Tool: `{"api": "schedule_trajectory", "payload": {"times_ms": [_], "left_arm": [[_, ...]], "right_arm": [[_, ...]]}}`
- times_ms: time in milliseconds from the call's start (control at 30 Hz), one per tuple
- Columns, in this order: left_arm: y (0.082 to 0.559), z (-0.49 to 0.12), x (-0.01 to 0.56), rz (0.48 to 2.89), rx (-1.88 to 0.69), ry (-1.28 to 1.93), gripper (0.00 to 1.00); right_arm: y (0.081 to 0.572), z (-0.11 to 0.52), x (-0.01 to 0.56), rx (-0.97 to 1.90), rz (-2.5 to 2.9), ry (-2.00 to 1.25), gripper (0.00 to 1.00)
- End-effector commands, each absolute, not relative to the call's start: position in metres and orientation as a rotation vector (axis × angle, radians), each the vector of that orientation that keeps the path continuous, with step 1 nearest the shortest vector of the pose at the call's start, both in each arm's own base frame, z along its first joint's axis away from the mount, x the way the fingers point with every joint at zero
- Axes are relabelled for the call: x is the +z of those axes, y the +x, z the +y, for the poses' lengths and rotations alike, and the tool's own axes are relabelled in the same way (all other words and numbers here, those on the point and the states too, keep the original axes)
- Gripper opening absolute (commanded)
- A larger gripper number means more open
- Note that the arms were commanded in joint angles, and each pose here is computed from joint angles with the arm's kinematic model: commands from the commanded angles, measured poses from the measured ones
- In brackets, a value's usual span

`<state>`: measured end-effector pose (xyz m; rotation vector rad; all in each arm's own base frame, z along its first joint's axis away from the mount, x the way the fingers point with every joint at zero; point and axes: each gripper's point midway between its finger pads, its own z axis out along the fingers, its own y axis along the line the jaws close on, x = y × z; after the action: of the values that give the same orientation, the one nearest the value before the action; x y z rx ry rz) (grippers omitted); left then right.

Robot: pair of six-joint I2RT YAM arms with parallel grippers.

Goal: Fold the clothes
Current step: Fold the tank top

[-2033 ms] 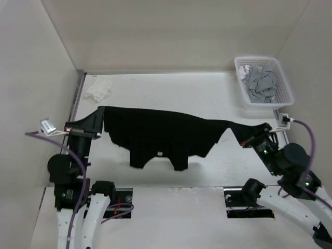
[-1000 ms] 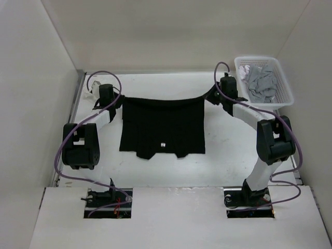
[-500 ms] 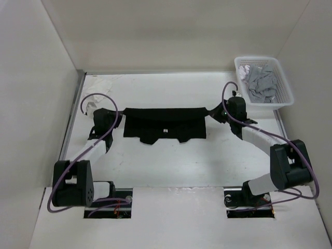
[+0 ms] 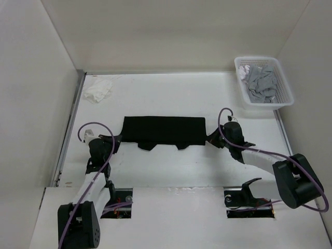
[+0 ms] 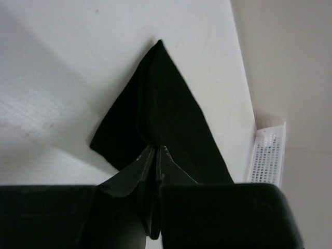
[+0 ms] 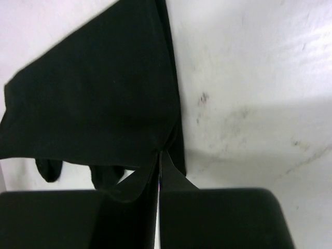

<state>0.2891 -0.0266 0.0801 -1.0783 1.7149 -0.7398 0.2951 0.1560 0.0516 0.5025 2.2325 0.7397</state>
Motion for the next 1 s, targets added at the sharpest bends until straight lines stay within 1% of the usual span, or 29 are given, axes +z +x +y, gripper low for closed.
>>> {"api": "schedule_trajectory", "payload": {"times_ms": [0, 100, 167, 267, 367, 433, 533, 667, 733, 800, 833, 900, 933, 967], "left_arm": [[0.276, -0.028, 0.066, 1.745, -0.755, -1.073, 0.03], [0.269, -0.024, 0.063, 1.736, -0.770, -1.094, 0.03], [0.273, -0.025, 0.085, 1.692, -0.830, -1.059, 0.03], [0.283, -0.027, 0.131, 1.643, -0.875, -1.005, 0.02], [0.288, -0.033, 0.153, 1.635, -0.907, -0.972, 0.02], [0.286, -0.035, 0.147, 1.648, -0.910, -0.978, 0.02], [0.275, -0.033, 0.119, 1.694, -0.891, -1.036, 0.01], [0.263, -0.034, 0.097, 1.747, -0.889, -1.055, 0.00], [0.256, -0.032, 0.084, 1.798, -0.840, -1.058, 0.00], [0.251, -0.018, 0.069, 1.840, -0.713, -1.098, 0.02], [0.250, -0.008, 0.065, 1.846, -0.636, -1.120, 0.07], [0.251, 0.005, 0.066, 1.834, -0.547, -1.134, 0.20], [0.253, 0.009, 0.070, 1.822, -0.529, -1.134, 0.29], [0.256, 0.011, 0.076, 1.806, -0.523, -1.126, 0.34]], "right_arm": [[0.294, 0.161, 0.048, 0.750, 2.207, 0.540, 0.02], [0.279, 0.166, 0.044, 0.768, 2.227, 0.531, 0.01], [0.275, 0.168, 0.060, 0.802, 2.180, 0.513, 0.01], [0.277, 0.166, 0.102, 0.810, 2.100, 0.471, 0.00], [0.275, 0.160, 0.127, 0.792, 2.060, 0.444, 0.00], [0.269, 0.158, 0.129, 0.787, 2.069, 0.436, 0.01], [0.254, 0.157, 0.107, 0.774, 2.133, 0.435, 0.01], [0.233, 0.166, 0.077, 0.789, 2.228, 0.449, 0.01], [0.225, 0.173, 0.067, 0.777, 2.280, 0.443, 0.01], [0.221, 0.174, 0.052, 0.727, 2.342, 0.445, 0.02], [0.221, 0.174, 0.049, 0.711, 2.356, 0.446, 0.04], [0.223, 0.174, 0.048, 0.683, 2.359, 0.447, 0.17], [0.226, 0.171, 0.048, 0.657, 2.346, 0.459, 0.29], [0.229, 0.170, 0.051, 0.655, 2.323, 0.458, 0.40]]}}
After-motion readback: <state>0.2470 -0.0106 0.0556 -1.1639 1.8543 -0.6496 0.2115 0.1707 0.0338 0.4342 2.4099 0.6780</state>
